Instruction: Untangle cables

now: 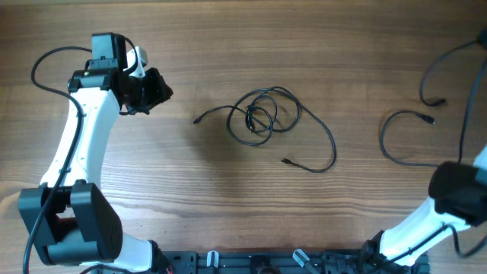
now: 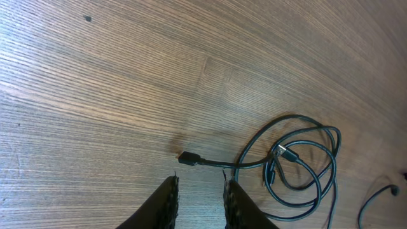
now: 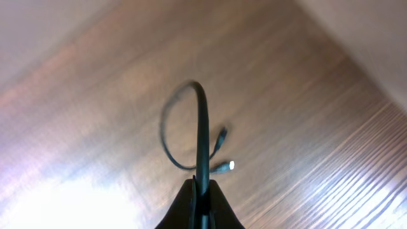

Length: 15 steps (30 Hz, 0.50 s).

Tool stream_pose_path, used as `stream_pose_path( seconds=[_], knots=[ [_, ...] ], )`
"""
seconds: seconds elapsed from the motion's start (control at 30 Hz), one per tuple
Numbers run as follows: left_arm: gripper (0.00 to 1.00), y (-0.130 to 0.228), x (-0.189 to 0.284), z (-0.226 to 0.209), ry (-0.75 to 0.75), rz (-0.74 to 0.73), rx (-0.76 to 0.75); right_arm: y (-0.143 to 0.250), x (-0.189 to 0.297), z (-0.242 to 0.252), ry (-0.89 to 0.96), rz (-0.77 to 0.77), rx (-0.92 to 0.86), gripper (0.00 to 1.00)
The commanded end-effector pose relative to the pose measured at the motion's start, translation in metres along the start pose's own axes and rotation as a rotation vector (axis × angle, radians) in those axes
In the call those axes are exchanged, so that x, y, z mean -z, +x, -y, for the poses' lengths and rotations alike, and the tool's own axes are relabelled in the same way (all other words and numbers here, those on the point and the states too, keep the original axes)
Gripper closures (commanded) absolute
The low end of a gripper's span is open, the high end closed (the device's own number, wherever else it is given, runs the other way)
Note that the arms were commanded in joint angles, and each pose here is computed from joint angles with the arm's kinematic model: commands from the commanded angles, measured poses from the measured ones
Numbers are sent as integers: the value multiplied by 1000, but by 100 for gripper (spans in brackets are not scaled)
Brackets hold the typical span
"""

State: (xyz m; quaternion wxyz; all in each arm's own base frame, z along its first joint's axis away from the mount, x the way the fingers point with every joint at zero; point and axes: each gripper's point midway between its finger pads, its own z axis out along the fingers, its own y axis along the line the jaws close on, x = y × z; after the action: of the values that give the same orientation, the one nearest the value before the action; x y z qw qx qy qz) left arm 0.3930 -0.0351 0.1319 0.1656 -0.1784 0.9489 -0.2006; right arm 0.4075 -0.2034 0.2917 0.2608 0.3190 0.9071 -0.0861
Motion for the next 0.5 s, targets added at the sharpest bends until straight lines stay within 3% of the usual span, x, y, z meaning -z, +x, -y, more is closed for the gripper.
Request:
stream_pose_path(
  seconds=[0.0, 0.2, 0.33, 0.37, 0.47],
  knots=[
    [73, 2, -4, -4, -13, -10, 13, 34, -56, -11, 1, -190, 30, 95],
    [73, 3, -4, -4, -15, -13, 14, 110, -108, -37, 0, -498, 157, 95],
    [73, 4, -4, -4, -16, -16, 15, 168, -139, -27, 41, -659, 174, 93],
    [73, 4, -4, -4, -16, -16, 15, 184, -149, -23, 53, -690, 169, 73],
    [73, 4, -4, -4, -16, -16, 15, 192, -162, -12, 113, -685, 88, 29]
  ],
)
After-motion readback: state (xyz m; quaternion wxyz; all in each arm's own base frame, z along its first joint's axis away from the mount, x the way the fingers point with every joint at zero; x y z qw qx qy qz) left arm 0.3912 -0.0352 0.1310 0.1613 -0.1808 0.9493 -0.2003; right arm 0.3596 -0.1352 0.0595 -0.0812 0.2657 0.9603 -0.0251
